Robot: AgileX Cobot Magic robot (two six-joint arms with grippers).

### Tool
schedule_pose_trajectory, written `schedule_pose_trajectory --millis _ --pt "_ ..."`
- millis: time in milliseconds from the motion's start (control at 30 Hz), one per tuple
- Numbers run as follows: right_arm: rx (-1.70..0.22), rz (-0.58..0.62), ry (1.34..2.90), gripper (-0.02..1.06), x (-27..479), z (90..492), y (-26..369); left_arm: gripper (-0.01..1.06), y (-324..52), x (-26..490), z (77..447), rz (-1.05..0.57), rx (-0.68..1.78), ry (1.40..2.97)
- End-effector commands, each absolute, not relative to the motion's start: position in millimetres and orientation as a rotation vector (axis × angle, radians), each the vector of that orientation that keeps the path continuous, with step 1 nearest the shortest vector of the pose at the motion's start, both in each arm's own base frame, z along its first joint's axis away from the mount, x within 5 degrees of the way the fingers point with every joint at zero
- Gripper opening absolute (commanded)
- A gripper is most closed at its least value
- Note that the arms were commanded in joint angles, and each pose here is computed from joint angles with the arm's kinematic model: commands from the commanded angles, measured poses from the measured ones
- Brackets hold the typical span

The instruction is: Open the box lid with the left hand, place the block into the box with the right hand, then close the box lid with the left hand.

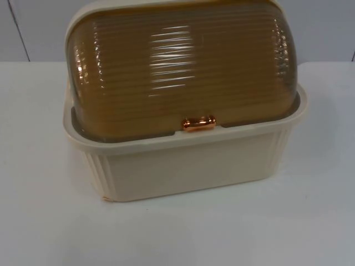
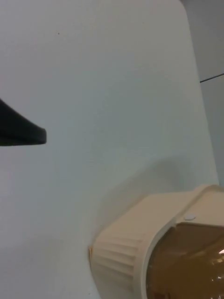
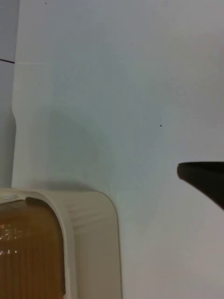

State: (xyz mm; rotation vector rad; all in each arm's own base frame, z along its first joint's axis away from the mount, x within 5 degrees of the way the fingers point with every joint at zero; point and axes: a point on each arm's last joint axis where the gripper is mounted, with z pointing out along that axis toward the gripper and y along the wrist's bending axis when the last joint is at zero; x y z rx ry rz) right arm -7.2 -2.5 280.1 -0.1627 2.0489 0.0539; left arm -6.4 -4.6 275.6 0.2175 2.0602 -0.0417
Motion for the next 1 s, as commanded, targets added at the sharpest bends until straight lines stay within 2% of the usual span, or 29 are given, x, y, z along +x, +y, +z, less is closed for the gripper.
schedule_pose_trajectory --millis 0,333,433,967 --pt "-0.161 0.05 2.043 1.05 -7.0 279.6 -2.8 1.03 -4.4 -5.7 275.5 -0.045 0.214 2.049" --pt "-0.159 0.057 2.043 1.05 -7.1 279.7 -2.5 1.03 -4.4 -5.7 275.5 -0.045 0.214 2.049" --pt "-0.159 0.057 2.043 1.05 -7.1 279.7 -2.5 1.03 -7.7 -6.2 275.6 -0.112 0.19 2.053" --pt "-0.159 0.058 2.041 1.05 -7.0 279.8 -2.4 1.03 -5.0 -5.9 275.4 -0.07 0.188 2.054"
